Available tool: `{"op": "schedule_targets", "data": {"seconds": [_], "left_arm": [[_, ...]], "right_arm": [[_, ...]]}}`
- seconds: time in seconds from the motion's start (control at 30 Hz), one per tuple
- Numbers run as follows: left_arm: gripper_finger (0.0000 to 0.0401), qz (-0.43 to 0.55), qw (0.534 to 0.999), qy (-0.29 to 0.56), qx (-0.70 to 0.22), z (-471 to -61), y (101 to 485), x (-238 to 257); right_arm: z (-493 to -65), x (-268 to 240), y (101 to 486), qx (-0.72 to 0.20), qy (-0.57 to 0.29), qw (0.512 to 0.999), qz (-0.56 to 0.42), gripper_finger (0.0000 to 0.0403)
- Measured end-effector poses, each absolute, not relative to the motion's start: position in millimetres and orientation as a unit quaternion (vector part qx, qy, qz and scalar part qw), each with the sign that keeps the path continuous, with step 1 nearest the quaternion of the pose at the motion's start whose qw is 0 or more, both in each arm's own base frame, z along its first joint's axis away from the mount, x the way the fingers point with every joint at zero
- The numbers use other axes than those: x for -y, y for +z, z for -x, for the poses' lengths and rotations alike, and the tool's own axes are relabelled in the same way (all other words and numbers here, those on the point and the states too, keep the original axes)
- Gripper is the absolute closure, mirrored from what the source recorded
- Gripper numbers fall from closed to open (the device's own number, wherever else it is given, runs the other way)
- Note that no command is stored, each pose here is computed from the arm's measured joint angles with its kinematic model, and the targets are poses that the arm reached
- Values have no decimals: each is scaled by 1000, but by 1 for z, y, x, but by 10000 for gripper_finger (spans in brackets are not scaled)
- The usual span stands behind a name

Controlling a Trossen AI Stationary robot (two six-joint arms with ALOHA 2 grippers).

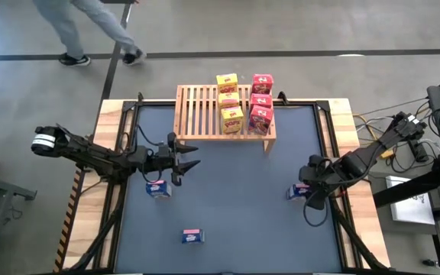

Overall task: Stack cereal on shelf
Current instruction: Put the top right blue cereal box on the shelf

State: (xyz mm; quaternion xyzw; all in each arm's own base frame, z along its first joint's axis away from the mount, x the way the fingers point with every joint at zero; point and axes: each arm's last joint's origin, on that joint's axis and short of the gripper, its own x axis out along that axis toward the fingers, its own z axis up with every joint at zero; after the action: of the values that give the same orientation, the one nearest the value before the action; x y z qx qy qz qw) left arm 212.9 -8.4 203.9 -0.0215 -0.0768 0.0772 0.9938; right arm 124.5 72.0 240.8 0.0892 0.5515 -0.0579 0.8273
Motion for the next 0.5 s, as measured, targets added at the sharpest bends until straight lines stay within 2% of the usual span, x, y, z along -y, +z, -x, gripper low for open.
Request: {"op": "schedule_targets", "data": {"seconds": [0.5], "left_arm": [[193, 21, 994, 77, 75, -213, 204, 8]], "right_arm": [[-122, -71, 249, -528, -33, 844, -94, 78]]}}
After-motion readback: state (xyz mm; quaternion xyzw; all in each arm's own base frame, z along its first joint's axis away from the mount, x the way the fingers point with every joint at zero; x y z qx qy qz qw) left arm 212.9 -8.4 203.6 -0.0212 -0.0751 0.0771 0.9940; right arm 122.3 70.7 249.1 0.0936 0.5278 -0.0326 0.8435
